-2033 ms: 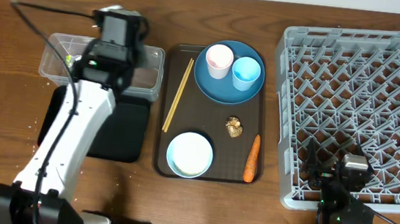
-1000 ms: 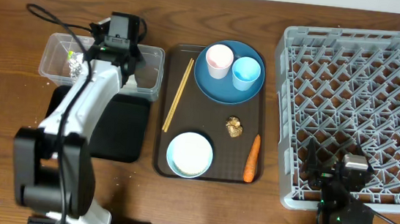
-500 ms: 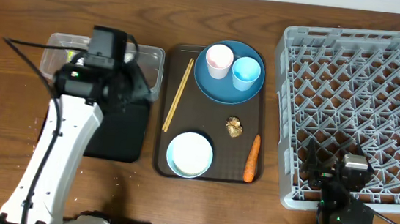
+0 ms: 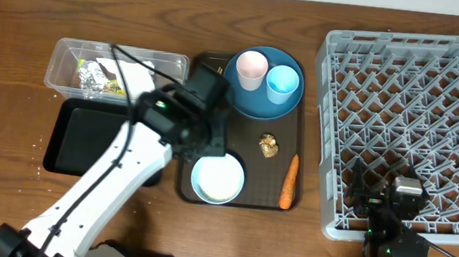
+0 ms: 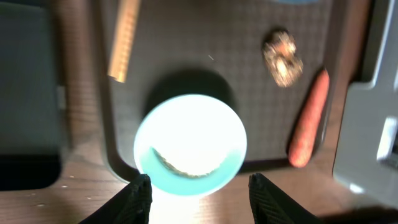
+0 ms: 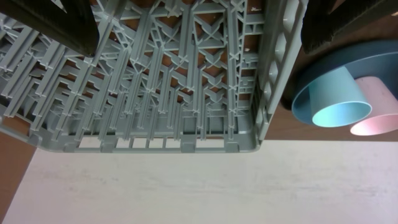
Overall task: Sort waste into correct bins and load items into the dishwasher rack
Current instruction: 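Reach the left gripper to the light-blue rice bowl and grip its rim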
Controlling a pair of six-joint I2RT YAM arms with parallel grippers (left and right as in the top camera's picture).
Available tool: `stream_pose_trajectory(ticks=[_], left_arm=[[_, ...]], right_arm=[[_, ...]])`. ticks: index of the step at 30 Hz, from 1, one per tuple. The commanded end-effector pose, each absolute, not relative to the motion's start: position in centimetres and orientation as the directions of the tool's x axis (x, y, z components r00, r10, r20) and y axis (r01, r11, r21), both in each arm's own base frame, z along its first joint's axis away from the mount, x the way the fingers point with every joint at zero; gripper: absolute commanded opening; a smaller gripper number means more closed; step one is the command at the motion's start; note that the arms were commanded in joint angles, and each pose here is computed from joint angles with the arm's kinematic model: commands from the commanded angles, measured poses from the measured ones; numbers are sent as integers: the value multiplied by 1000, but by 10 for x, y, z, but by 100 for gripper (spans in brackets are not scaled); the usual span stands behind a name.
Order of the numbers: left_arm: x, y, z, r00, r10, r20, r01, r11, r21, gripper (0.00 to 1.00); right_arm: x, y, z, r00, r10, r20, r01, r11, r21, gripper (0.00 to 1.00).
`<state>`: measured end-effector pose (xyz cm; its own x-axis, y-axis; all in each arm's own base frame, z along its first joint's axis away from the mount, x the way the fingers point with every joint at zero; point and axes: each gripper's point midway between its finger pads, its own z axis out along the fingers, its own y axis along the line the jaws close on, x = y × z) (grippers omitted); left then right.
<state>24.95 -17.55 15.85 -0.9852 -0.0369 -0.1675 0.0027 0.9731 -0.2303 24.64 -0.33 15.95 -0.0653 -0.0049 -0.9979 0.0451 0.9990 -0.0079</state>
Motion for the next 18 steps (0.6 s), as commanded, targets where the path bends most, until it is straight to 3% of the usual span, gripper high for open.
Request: stream_pose_trajectory(ticks=[1,18], left_arm=[[240,-186,147,-989,34,-144,61,980,-189,51],[219,-232,69,-987,158,29,155,985,-81,51]], right_arm=[[246,-7,158,-69,0,-998,62,998,-5,99],[246,-7,158,-68,0,-998,62,998,-5,99]])
